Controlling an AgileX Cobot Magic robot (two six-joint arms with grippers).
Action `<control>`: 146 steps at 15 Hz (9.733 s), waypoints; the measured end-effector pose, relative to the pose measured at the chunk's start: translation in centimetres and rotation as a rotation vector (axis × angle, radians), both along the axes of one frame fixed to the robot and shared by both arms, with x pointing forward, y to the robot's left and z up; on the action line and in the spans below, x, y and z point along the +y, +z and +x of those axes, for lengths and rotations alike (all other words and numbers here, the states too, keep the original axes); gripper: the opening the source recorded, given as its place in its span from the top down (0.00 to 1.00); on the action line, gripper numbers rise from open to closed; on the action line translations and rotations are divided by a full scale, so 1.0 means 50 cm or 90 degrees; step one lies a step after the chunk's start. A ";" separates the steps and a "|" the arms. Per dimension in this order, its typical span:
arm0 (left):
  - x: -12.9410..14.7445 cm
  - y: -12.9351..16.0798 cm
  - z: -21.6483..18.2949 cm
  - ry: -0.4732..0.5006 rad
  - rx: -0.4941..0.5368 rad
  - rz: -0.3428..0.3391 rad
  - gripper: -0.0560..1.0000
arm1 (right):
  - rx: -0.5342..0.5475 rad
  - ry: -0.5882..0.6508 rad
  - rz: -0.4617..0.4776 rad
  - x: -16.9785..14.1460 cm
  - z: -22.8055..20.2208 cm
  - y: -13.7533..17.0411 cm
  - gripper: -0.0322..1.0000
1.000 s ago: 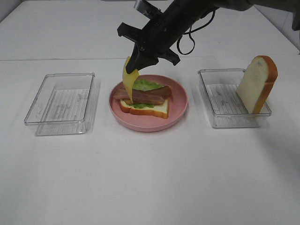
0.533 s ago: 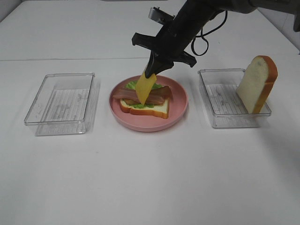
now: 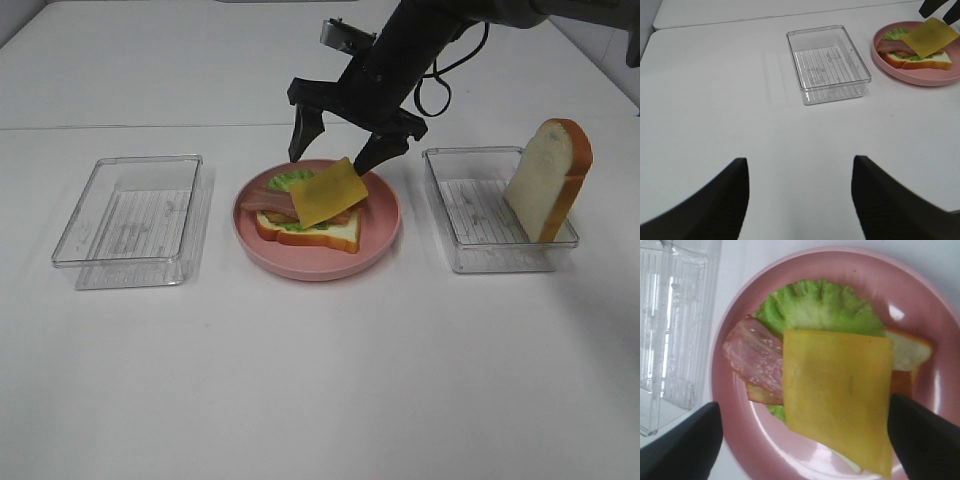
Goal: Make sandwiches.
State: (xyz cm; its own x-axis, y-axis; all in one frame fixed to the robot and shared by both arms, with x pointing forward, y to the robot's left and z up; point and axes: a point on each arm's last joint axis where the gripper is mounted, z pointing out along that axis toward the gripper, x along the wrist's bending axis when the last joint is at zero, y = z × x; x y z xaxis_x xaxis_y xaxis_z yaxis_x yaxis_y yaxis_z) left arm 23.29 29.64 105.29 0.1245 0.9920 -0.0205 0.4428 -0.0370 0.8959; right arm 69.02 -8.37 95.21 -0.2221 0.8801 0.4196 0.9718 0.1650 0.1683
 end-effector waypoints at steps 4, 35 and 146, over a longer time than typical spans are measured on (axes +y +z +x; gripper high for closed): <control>0.000 0.000 0.000 0.000 0.000 0.000 0.40 | -0.053 0.001 -0.048 -0.019 -0.004 0.054 0.15; 0.000 0.000 0.000 0.000 0.000 0.000 0.40 | 0.061 -0.154 -0.208 -0.395 -0.038 0.090 0.26; -0.006 0.000 0.001 0.075 -0.002 0.015 0.40 | -0.558 -0.167 -0.144 -0.405 -0.928 0.190 0.23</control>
State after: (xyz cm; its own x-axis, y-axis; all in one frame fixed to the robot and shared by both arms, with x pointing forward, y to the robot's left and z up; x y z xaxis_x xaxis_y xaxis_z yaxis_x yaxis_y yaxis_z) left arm 23.36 29.36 105.30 0.0065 1.0000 0.0027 0.4424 -0.0053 0.8968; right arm 22.61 -28.63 104.72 -0.1601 0.9871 0.0099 0.5248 0.0766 0.8478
